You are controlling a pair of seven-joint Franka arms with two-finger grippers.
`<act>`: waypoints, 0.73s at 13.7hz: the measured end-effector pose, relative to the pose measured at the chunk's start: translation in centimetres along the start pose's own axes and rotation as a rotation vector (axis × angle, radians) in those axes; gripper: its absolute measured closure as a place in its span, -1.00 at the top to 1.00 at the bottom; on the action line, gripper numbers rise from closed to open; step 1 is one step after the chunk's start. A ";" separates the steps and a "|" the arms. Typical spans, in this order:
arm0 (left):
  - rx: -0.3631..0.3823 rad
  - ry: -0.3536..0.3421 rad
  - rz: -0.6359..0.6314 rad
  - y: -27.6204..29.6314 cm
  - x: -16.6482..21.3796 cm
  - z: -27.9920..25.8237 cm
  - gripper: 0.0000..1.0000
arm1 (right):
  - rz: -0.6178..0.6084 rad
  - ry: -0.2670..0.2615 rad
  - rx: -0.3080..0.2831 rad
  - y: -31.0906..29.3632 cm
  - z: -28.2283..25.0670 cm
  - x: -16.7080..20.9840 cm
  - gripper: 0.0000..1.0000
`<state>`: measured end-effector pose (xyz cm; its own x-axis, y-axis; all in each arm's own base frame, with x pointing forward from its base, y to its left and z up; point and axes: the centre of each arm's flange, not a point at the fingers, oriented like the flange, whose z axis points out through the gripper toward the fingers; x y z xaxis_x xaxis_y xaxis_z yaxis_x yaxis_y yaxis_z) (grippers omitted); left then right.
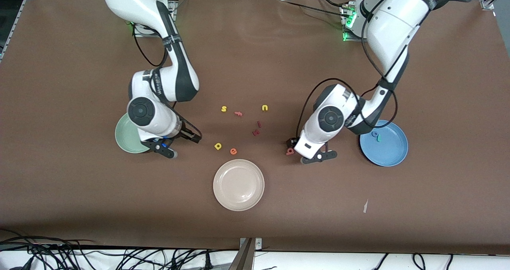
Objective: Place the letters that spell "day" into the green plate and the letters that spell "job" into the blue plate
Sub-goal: 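Grasp yellow a with the right gripper while the left gripper grasps pink b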
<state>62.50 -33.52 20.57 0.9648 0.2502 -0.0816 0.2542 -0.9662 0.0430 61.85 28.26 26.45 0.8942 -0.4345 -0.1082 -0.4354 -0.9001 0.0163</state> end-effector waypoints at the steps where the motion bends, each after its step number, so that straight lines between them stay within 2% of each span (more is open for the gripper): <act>1: 0.003 0.002 -0.007 0.5 0.0 0.6 0.99 | -0.010 0.022 0.010 -1.2 0.8 -0.6 0.92; 5: 0.009 0.007 -0.011 1.1 0.5 2.0 0.96 | -0.071 0.094 0.064 -4.5 3.0 -2.6 0.96; 10: 0.049 0.048 -0.014 3.0 0.0 3.5 0.90 | -0.430 0.136 0.059 -4.6 3.4 -2.1 1.00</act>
<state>62.99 -36.67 17.20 0.9635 0.2655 -0.0336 0.2654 -0.9641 -0.0070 61.59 33.43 23.27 0.9989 -0.0251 0.0386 -0.0228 -0.9980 -0.0584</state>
